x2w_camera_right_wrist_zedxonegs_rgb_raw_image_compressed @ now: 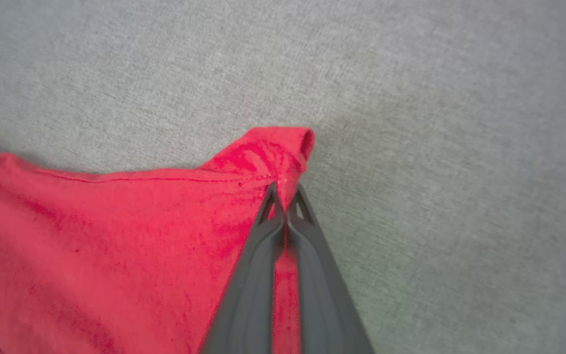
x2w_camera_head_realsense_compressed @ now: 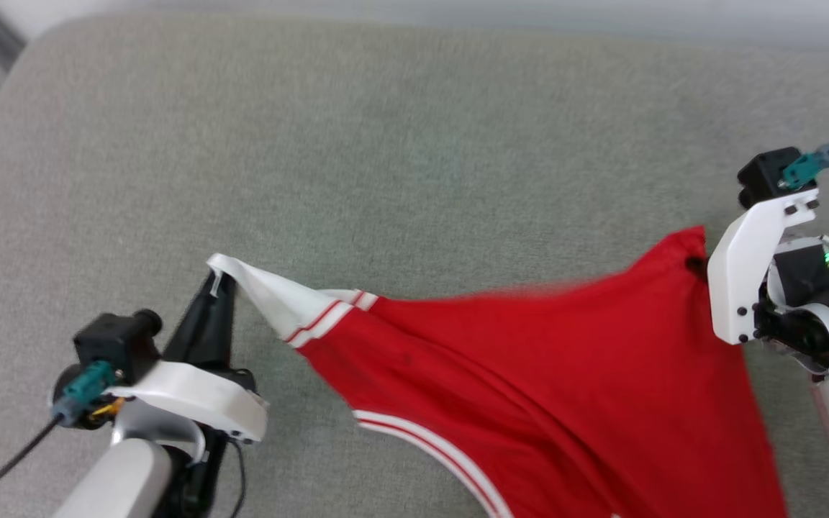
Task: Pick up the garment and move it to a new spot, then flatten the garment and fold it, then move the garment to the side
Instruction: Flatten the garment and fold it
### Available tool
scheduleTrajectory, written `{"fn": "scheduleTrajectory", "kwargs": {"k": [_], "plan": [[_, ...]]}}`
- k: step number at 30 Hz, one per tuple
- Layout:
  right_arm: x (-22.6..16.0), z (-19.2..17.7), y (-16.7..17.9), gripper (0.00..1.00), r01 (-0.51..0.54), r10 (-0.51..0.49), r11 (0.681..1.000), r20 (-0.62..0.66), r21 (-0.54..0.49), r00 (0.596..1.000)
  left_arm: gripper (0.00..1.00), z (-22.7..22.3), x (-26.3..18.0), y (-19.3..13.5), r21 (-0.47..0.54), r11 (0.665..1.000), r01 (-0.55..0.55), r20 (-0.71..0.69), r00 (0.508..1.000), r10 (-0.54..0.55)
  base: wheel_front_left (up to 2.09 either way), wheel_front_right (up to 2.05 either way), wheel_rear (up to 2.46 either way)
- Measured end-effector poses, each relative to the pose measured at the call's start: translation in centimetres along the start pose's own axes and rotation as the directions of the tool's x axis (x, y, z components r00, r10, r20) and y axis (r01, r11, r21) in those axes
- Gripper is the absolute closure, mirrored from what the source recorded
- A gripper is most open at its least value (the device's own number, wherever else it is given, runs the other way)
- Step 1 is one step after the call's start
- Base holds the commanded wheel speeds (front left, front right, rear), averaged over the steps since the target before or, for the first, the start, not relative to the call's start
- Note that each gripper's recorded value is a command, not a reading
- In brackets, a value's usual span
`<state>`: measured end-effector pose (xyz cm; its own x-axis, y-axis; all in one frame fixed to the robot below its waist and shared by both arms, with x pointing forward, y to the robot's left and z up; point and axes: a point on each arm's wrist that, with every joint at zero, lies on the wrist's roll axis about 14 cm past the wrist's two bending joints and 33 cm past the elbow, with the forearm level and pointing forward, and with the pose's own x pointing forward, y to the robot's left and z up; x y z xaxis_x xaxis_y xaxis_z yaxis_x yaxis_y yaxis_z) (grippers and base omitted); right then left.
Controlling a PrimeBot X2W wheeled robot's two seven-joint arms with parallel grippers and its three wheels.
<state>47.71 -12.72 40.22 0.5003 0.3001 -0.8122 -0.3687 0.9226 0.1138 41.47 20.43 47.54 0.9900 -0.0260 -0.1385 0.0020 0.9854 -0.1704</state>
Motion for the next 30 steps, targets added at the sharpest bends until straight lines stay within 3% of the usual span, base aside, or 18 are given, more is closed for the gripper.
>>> {"fn": "scheduleTrajectory", "kwargs": {"k": [7, 12, 18, 23, 30], "plan": [[-5.8, 4.4, -1.5, 1.0, 0.084, -0.086, 0.996, 0.288, 0.018, 0.954, 1.0, 6.8, 1.1, -0.3, 0.048, 0.998, 0.051, 0.146, 0.988, -0.058, 0.0, 0.0, 0.0], [-9.3, 5.8, -2.9, 1.0, 0.147, -0.157, 0.988, 0.397, 0.055, 0.904, 1.0, 11.4, 3.5, -2.7, 0.059, 0.99, 0.128, 0.213, 0.967, -0.137, 0.0, 0.0, 0.0], [-12.6, 9.7, -5.0, 1.0, 0.215, -0.225, 0.973, 0.539, 0.083, 0.811, 1.0, 16.2, 7.5, -5.8, 0.097, 0.976, 0.197, 0.278, 0.936, -0.217, 0.0, 0.0, 0.0], [-14.4, 16.1, -5.9, 1.0, 0.263, -0.232, 0.963, 0.677, 0.059, 0.698, 1.0, 21.8, 11.5, -6.6, 0.162, 0.97, 0.182, 0.39, 0.891, -0.232, 0.0, 0.0, 0.0], [-18.5, 26.7, -6.6, 1.0, 0.324, -0.194, 0.945, 0.873, 0.043, 0.448, 1.0, 30.6, 16.2, -7.1, 0.239, 0.962, 0.131, 0.573, 0.781, -0.249, 0.0, 0.0, 0.0]]}}
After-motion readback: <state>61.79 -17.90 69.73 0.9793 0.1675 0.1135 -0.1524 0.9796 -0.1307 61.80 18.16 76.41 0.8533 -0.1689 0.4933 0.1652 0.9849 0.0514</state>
